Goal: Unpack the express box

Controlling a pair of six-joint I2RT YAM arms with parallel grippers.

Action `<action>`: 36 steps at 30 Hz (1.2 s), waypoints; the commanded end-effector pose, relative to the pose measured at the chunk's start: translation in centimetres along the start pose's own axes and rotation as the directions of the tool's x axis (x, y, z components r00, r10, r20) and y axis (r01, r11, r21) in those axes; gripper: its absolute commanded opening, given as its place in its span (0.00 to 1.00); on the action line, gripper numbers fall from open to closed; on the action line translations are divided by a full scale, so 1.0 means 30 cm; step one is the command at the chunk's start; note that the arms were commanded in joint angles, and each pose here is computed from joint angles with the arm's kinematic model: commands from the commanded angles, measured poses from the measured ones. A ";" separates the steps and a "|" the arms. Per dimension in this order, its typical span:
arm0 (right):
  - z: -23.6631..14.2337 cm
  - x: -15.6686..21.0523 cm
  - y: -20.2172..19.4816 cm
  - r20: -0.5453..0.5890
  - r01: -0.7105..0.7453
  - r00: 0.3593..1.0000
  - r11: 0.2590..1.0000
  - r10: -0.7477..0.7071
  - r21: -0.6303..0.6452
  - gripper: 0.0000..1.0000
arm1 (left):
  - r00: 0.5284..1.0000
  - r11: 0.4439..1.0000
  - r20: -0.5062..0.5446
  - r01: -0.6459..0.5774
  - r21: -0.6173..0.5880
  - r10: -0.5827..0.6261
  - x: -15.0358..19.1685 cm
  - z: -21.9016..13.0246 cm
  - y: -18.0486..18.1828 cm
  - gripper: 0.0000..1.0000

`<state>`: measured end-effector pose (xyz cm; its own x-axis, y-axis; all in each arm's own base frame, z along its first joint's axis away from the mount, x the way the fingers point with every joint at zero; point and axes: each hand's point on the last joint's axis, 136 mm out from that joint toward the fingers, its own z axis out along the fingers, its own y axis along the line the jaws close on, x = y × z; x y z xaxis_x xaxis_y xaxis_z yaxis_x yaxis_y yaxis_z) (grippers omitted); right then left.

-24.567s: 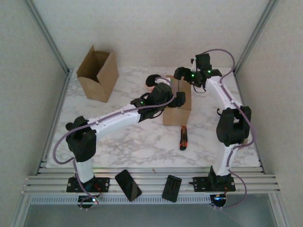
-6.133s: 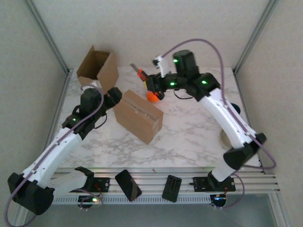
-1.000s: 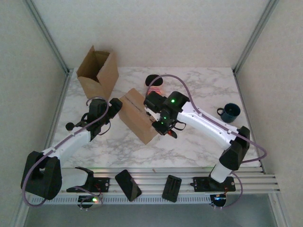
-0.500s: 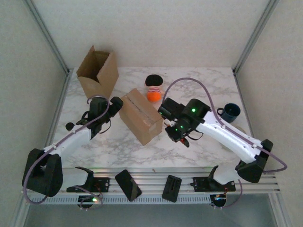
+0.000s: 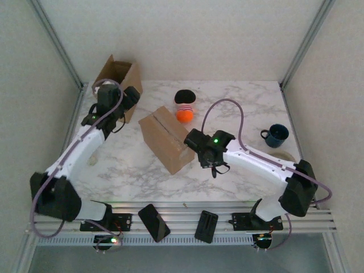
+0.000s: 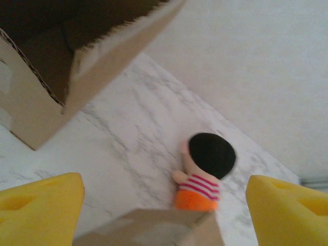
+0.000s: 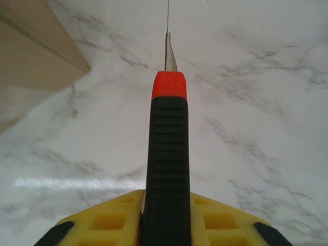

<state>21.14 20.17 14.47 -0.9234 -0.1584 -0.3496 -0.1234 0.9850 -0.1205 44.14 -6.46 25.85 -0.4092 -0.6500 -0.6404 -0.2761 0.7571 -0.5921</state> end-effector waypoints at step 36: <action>0.138 -0.355 0.095 0.010 -0.248 0.966 0.937 0.259 -0.248 0.00 | 0.962 0.978 -0.256 -0.139 -0.155 0.096 0.399 0.142 0.231 0.85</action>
<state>31.81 21.80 12.35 -0.9352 0.1006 -0.3396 0.0764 0.9935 0.0839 41.23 -7.03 12.45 -0.5932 -0.5772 -0.5611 -0.3926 0.8160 -0.4243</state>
